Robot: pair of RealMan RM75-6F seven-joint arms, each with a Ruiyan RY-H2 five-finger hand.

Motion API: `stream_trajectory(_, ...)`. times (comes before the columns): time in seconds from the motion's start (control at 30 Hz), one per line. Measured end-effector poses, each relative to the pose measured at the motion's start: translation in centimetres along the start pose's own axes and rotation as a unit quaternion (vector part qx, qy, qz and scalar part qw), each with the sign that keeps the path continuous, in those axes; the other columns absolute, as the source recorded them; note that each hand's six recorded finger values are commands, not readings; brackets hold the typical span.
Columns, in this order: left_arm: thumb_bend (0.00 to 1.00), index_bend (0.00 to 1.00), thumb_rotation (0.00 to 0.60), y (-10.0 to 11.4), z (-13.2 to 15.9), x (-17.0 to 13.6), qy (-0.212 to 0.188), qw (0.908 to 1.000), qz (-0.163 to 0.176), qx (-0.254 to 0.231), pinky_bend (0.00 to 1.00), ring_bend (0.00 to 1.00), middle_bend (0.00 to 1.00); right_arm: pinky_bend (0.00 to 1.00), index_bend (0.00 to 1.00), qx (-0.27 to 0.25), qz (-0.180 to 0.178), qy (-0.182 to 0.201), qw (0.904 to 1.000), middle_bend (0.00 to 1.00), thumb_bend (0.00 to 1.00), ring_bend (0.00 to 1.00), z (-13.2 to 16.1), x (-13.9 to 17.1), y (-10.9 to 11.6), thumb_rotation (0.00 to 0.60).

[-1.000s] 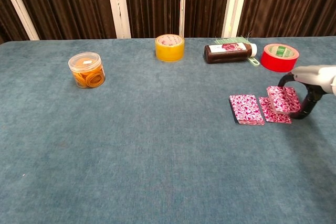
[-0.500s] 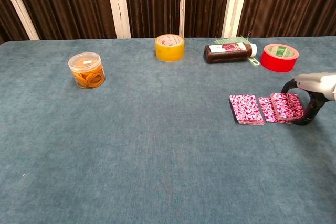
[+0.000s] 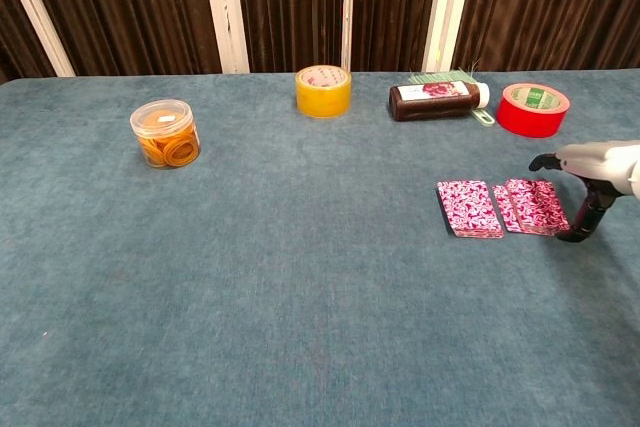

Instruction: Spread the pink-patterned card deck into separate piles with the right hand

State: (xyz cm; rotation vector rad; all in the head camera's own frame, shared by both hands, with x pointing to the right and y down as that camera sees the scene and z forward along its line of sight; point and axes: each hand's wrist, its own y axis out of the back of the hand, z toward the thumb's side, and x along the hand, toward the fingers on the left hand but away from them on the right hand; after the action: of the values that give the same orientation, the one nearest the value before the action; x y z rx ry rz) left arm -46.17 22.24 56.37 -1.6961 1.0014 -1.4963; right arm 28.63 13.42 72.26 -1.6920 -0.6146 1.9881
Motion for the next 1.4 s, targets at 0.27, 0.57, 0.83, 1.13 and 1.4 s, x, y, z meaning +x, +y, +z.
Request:
stream_trajectory(0.27,0.06,0.0,0.6,0.1,0.1,0.0,-0.002,1.0,0.002,-0.001,0.04,0.0,0.0,0.0,0.0,-0.003,-0.008,0.025,0.9997,0.0,0.32,0.0,1.6,1.2,0.7,0.6)
stream_trajectory(0.57,0.06,0.0,0.6,0.1,0.1,-0.1,-0.003,1.0,0.001,-0.002,0.04,0.0,0.0,0.0,0.0,0.0,-0.02,0.065,0.9977,0.0,0.32,0.0,5.3,2.9,2.0,0.6)
stream_trajectory(0.83,0.06,0.0,0.6,0.0,0.1,0.0,-0.004,1.0,-0.004,-0.008,0.04,0.0,0.0,0.0,0.0,0.006,-0.012,0.071,0.9974,0.0,0.32,0.0,7.1,2.5,1.3,0.6)
stream_trajectory(1.13,0.06,0.0,0.6,0.1,-0.1,0.1,-0.003,0.9999,-0.005,-0.012,0.04,0.0,0.0,0.0,0.0,0.012,-0.01,0.069,0.9975,0.0,0.32,0.0,8.0,1.6,0.6,0.6)
stream_trajectory(1.4,0.06,0.0,0.6,0.1,-0.1,0.1,-0.003,0.9999,-0.007,-0.013,0.04,0.0,0.0,0.0,0.06,0.016,-0.005,0.064,0.9978,0.0,0.32,0.0,8.2,0.9,0.1,0.6)
